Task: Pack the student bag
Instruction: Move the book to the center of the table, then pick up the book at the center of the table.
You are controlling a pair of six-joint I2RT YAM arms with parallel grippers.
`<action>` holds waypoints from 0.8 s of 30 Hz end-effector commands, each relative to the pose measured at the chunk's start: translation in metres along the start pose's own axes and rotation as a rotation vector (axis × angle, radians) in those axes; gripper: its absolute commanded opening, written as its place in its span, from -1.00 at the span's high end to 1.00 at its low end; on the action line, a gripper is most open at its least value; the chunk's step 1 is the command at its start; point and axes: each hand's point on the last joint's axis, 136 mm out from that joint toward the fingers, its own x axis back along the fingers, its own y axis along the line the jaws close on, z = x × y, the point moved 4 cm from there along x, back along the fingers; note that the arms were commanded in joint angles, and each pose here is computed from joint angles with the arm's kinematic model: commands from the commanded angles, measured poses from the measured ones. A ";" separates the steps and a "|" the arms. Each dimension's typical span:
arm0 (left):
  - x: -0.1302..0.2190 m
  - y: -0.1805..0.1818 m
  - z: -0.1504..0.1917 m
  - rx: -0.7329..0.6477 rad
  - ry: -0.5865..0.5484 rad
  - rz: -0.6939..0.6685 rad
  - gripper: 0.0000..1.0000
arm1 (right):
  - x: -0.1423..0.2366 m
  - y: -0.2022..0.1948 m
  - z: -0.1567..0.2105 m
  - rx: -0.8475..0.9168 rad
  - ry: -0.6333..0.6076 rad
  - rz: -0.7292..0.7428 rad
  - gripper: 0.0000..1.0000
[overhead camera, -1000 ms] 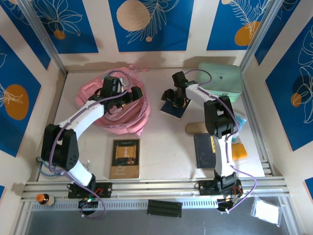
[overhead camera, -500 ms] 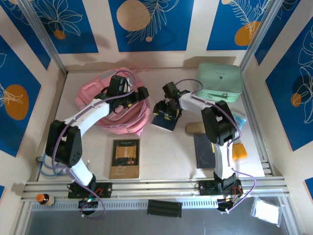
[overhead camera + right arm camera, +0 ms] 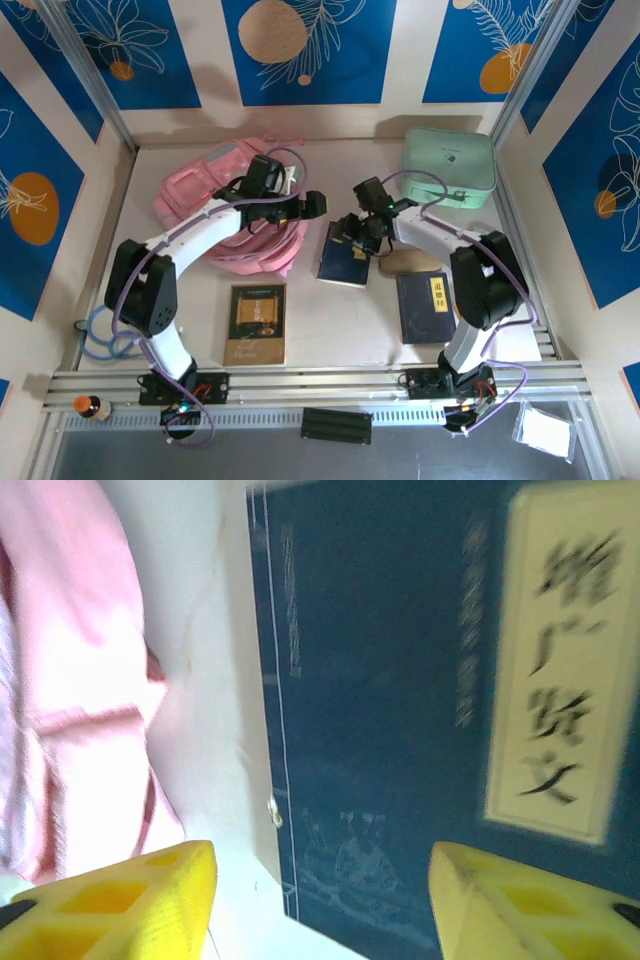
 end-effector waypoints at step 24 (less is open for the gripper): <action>-0.102 0.005 0.066 0.023 0.188 -0.262 -0.61 | -0.027 -0.047 -0.026 0.000 0.063 0.122 0.25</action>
